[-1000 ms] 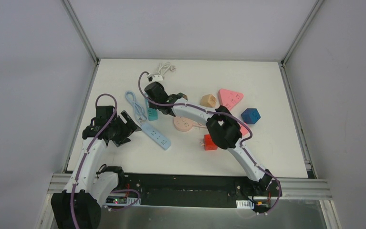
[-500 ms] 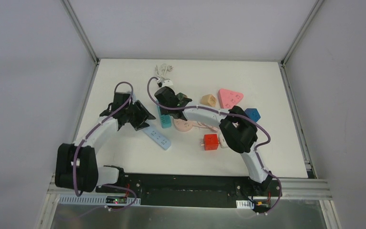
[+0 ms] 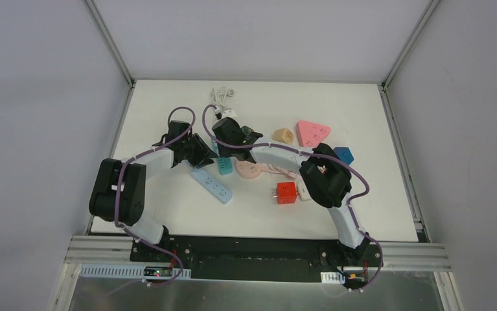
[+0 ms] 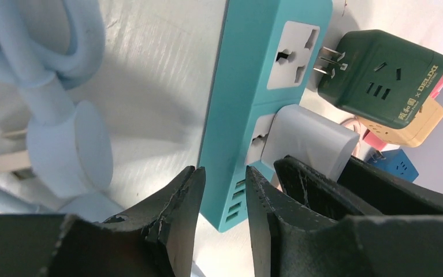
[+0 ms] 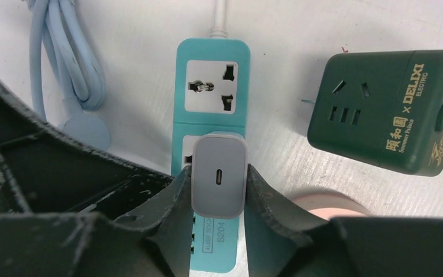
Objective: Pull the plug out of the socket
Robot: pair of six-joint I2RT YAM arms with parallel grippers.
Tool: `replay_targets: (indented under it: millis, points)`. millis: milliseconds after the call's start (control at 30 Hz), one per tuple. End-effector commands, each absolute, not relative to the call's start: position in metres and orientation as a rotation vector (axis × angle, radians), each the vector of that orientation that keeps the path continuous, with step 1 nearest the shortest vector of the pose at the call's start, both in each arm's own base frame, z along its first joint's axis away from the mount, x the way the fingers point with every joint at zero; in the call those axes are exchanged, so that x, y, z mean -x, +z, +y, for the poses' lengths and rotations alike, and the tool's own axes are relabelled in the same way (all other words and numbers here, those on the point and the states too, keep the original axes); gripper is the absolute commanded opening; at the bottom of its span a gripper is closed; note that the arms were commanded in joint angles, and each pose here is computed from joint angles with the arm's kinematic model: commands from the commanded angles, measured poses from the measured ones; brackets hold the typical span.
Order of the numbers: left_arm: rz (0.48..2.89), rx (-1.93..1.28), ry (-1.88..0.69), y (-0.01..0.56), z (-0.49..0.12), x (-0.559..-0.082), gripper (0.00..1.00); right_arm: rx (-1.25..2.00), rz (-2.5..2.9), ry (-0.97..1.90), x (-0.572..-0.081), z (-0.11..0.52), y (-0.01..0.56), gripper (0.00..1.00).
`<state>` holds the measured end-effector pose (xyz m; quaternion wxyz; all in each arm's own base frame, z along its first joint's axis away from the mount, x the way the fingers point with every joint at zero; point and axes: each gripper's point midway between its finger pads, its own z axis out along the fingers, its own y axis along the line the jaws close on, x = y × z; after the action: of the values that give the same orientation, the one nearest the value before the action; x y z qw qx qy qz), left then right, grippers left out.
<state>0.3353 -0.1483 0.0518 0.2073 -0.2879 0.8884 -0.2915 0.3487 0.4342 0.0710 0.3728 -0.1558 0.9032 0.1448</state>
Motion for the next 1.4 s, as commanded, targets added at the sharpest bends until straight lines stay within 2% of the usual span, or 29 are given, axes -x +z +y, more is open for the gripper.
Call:
replay_targets:
  millis: [0, 167, 400, 633, 800, 900, 1133, 1300, 1367]
  points:
    - [2.405, 0.737, -0.919, 0.064, -0.162, -0.357, 0.36, 0.373, 2.281, 0.445, -0.349, 0.439, 0.102, 0.17]
    - [2.438, 0.733, -0.917, 0.052, -0.166, -0.352, 0.38, 0.369, 2.287, 0.445, -0.348, 0.437, 0.103, 0.00]
    - [2.550, 0.792, -0.766, 0.017, -0.151, -0.325, 0.20, 0.334, 2.298, 0.550, -0.348, 0.442, 0.119, 0.00]
    - [2.598, 0.798, -0.720, -0.001, -0.146, -0.311, 0.14, 0.320, 2.312, 0.656, -0.347, 0.451, 0.123, 0.00]
    - [2.642, 0.811, -0.677, -0.014, -0.142, -0.303, 0.10, 0.437, 2.250, 0.416, -0.348, 0.448, 0.116, 0.00]
    - [2.673, 0.826, -0.614, -0.022, -0.135, -0.295, 0.08, 0.448, 2.238, 0.399, -0.352, 0.446, 0.123, 0.00]
    - [2.701, 0.835, -0.563, -0.034, -0.129, -0.284, 0.05, 0.319, 2.313, 0.804, -0.349, 0.455, 0.136, 0.00]
    - [2.720, 0.835, -0.537, -0.040, -0.126, -0.278, 0.05, 0.531, 2.262, 0.474, -0.329, 0.473, 0.112, 0.00]
    - [2.729, 0.841, -0.528, -0.043, -0.125, -0.275, 0.04, 0.537, 2.260, 0.437, -0.329, 0.471, 0.110, 0.00]
